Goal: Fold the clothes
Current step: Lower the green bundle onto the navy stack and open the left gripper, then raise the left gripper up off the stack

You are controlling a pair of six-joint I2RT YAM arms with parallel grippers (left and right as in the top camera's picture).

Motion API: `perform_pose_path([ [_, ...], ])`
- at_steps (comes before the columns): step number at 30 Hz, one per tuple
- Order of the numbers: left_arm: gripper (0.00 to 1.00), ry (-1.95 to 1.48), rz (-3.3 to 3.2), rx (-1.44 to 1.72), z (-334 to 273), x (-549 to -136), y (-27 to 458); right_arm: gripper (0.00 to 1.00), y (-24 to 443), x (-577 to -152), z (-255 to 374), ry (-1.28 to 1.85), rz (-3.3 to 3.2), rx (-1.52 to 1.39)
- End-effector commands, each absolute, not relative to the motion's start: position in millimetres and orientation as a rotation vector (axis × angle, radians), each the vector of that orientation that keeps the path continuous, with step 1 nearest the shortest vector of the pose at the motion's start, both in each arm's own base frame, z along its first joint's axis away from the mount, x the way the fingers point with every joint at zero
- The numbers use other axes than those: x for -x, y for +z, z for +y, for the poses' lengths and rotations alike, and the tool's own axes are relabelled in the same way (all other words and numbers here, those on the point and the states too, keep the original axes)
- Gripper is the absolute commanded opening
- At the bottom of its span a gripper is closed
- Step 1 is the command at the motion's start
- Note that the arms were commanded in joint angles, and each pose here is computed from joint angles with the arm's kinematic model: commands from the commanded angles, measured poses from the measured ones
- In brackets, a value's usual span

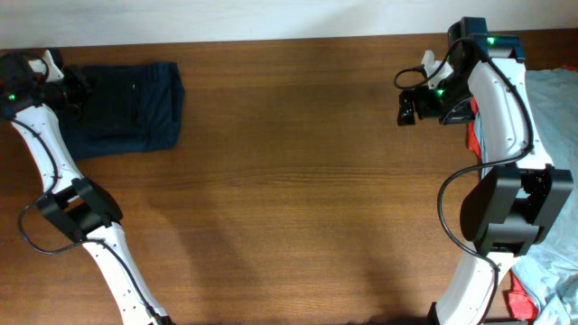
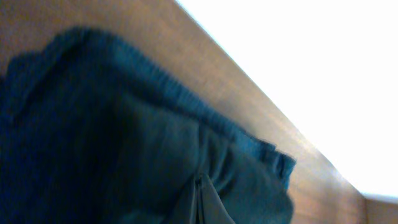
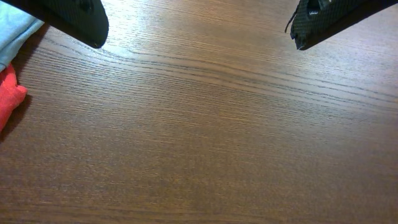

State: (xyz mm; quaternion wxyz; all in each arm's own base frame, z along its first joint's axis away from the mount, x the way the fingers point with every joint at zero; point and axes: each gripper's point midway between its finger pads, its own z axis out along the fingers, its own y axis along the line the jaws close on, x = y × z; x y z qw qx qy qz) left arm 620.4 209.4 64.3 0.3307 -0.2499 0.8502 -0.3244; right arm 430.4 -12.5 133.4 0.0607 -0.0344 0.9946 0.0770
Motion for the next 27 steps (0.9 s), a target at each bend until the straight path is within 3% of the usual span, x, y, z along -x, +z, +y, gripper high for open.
perform_pose_path([
  [1, 0.0, -0.847, 2.106, 0.619, 213.9, -627.0, 134.6, 0.99, 146.4, -431.1, -15.8, 0.205, 2.98, 0.102],
  [20, 0.0, -0.546, 2.261, 0.757, 223.2, -638.7, 39.4, 0.99, 146.4, -431.1, -15.8, 0.205, 2.98, 0.102],
  [23, 0.0, -0.561, 2.235, 0.73, 222.8, -642.0, 52.0, 0.99, 146.4, -431.1, -15.8, 0.205, 2.98, 0.102],
  [27, 0.0, -0.63, 2.15, 0.63, 210.1, -649.9, 109.9, 0.99, 146.4, -431.1, -15.8, 0.205, 2.98, 0.102],
])
